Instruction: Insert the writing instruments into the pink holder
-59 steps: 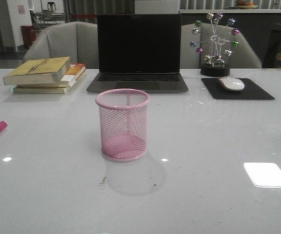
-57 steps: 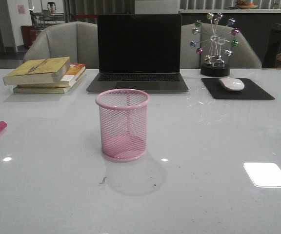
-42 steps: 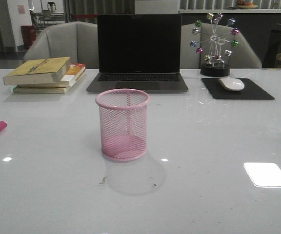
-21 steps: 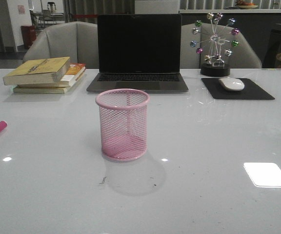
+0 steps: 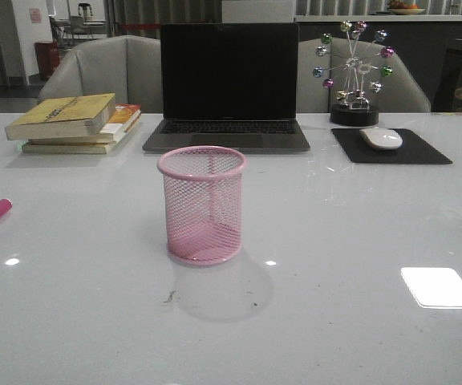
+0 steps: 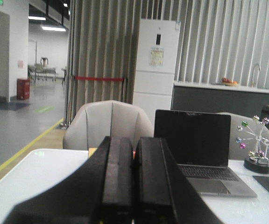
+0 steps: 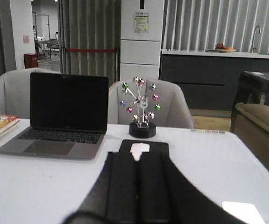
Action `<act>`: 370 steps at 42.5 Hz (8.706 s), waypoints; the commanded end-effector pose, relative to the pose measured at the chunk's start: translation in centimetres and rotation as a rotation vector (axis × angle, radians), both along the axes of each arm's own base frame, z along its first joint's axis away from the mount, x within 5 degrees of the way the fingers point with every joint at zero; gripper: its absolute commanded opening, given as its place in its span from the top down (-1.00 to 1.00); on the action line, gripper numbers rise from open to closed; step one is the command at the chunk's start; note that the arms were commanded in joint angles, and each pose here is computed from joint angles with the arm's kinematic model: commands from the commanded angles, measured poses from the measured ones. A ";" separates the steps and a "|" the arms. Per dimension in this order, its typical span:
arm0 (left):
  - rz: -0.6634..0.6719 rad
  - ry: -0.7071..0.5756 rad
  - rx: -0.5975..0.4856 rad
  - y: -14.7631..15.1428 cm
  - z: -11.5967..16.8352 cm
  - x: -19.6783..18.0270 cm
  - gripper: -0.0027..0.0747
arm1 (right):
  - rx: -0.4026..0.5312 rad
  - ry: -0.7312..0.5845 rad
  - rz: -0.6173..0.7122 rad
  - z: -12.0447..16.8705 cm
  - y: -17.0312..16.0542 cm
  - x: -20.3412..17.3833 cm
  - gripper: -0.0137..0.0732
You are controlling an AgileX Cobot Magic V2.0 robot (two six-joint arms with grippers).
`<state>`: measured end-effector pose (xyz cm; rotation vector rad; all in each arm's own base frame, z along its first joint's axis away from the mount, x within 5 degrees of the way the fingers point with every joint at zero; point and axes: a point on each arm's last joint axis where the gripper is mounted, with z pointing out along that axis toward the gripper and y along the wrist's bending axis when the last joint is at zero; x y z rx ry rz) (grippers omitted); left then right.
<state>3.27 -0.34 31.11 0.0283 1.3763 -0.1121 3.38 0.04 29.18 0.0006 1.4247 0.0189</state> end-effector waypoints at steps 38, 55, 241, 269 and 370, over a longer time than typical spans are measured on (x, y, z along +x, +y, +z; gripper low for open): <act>-0.027 0.731 0.058 -0.9 1.5 8.8 0.65 | -0.030 0.786 -0.013 1.1 -0.1 9.9 0.50; -0.095 0.760 0.095 -1.8 1.1 9.5 -0.51 | -0.017 0.906 -0.026 -0.2 -0.3 12.4 -0.56; -0.360 0.727 0.264 -5.2 1.1 8.5 -0.05 | -0.160 0.376 0.600 1.5 16.3 19.9 -0.32; -0.348 0.665 0.261 -5.1 1.7 8.8 -0.06 | -0.268 0.673 0.537 5.8 7.8 8.5 -0.32; -0.010 1.374 0.164 -2.1 -12.7 39.0 -0.06 | -0.262 0.656 0.538 6.0 7.6 8.3 -0.32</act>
